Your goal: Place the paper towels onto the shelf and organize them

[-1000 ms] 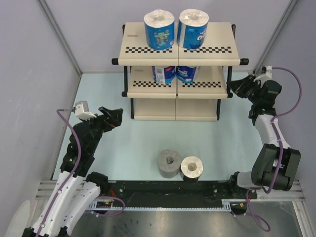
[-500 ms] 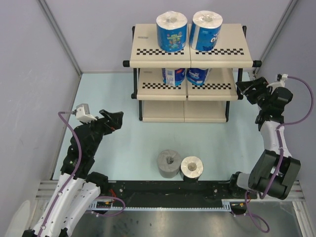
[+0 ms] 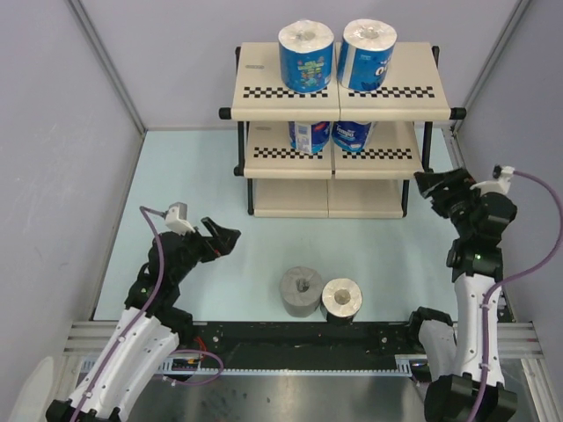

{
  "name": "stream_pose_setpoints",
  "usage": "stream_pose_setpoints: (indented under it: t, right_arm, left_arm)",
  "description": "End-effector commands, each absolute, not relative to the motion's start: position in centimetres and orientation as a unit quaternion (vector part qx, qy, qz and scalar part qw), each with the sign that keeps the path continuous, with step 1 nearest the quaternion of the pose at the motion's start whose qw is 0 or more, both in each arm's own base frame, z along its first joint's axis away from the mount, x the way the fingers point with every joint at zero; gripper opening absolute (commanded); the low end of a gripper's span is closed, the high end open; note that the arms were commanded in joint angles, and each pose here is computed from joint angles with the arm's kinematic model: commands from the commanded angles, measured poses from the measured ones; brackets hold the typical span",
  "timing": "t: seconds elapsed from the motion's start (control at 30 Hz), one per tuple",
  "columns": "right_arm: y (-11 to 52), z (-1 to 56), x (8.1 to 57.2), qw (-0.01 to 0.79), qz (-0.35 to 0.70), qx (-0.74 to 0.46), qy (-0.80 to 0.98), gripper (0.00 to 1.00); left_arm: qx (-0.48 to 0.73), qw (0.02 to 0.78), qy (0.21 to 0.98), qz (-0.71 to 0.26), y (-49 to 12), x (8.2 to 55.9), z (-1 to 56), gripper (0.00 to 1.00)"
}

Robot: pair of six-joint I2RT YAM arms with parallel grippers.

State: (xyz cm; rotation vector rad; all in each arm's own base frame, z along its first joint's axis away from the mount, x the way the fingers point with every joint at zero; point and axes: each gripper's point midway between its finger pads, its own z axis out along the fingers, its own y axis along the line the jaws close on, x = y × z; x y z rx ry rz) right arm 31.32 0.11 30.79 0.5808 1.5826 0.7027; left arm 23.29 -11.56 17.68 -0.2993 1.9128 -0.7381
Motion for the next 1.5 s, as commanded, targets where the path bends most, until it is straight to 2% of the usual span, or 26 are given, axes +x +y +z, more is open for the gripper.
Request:
stream_pose_setpoints:
  t: [0.0, 0.17, 0.3, 0.5, 0.67, 1.2, 1.47]
  right_arm:
    - [3.2, 24.9, 29.1, 0.531, 0.295, 0.277, 0.745, 0.79]
    - [6.6, 22.5, 26.6, 0.514, 0.267, 0.253, 0.775, 0.79]
    - [9.4, 20.8, 23.3, 0.486, 0.271, 0.228, 0.799, 0.79]
    - [9.0, 19.7, 20.2, 0.488, 0.261, 0.236, 0.799, 0.78]
    - [8.6, 19.6, 19.6, 0.494, 0.254, 0.234, 0.798, 0.78]
    - [9.1, 19.1, 19.3, 0.488, 0.261, 0.220, 0.803, 0.78]
    - [9.0, 19.1, 19.0, 0.488, 0.265, 0.221, 0.802, 0.78]
  left_arm:
    - [-0.093, 0.489, 0.792, -0.352, -13.6, 21.5, 17.6, 1.00]
    - [-0.080, 0.487, 0.805, -0.329, -14.7, 20.9, 16.7, 0.99]
    - [-0.049, 0.467, 0.813, -0.345, -17.8, 19.4, 15.9, 1.00]
    - [0.005, 0.442, 0.828, -0.345, -21.2, 17.8, 14.7, 1.00]
    - [0.055, 0.422, 0.840, -0.336, -23.8, 16.3, 13.6, 1.00]
    - [0.108, 0.418, 0.824, -0.367, -28.1, 14.2, 15.8, 1.00]
    - [0.162, 0.399, 0.861, -0.272, -29.2, 13.8, 14.8, 1.00]
